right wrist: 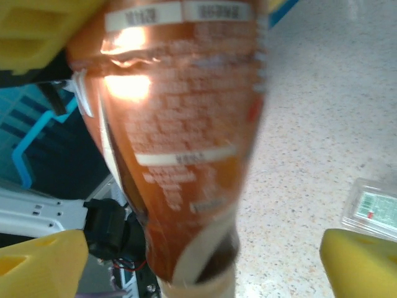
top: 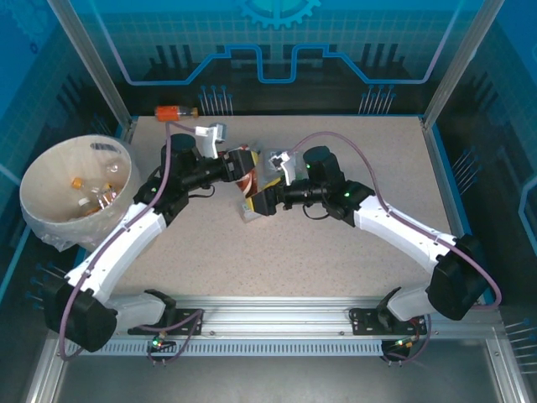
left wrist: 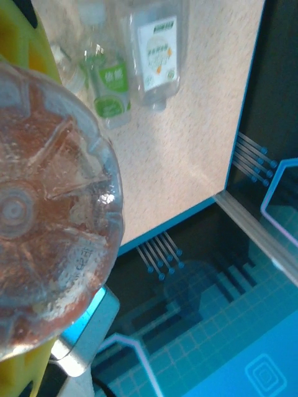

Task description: Put the plastic bottles in the bin

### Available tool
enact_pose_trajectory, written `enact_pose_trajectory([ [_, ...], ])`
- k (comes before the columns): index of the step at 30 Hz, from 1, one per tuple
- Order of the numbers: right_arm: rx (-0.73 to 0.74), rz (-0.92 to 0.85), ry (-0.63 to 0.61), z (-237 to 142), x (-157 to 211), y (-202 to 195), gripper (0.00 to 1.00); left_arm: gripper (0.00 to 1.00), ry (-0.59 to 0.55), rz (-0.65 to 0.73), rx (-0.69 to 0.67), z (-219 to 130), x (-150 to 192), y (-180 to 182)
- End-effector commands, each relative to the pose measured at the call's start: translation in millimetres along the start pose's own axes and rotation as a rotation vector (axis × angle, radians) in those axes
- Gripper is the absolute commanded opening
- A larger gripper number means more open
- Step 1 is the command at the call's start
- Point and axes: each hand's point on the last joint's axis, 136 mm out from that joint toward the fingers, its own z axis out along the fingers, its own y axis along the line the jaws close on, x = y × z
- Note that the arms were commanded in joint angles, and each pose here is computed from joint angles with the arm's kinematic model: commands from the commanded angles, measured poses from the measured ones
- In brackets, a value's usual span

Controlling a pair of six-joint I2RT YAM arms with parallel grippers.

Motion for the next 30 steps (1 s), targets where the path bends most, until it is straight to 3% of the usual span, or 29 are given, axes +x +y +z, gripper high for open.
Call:
enact_pose_trajectory([
  [1,0.102,-0.025,-0.024,-12.7,-5.9,-4.9,1.0,0.5,-0.065,0.083,-0.129,-20.6,-18.1,4.1],
  [6,0.375,0.031,-0.075,-33.1,-10.6,-46.5,1.0,0.49,-0.119,0.165,-0.322,-54.0,-37.1,15.7],
  [13,0.541,0.087,-0.126,-45.0,-12.2,-75.1,1.0,0.49,-0.205,0.301,-0.627,-116.5,-69.4,30.5],
  [21,0.557,0.075,-0.099,-42.4,-13.3,-78.0,1.0,0.49,-0.348,0.416,-0.897,-183.2,-108.5,32.0],
  [30,0.557,0.069,-0.081,-34.2,-16.8,-81.7,1.0,0.47,-0.675,0.491,-1.3,-277.0,-168.1,32.6],
])
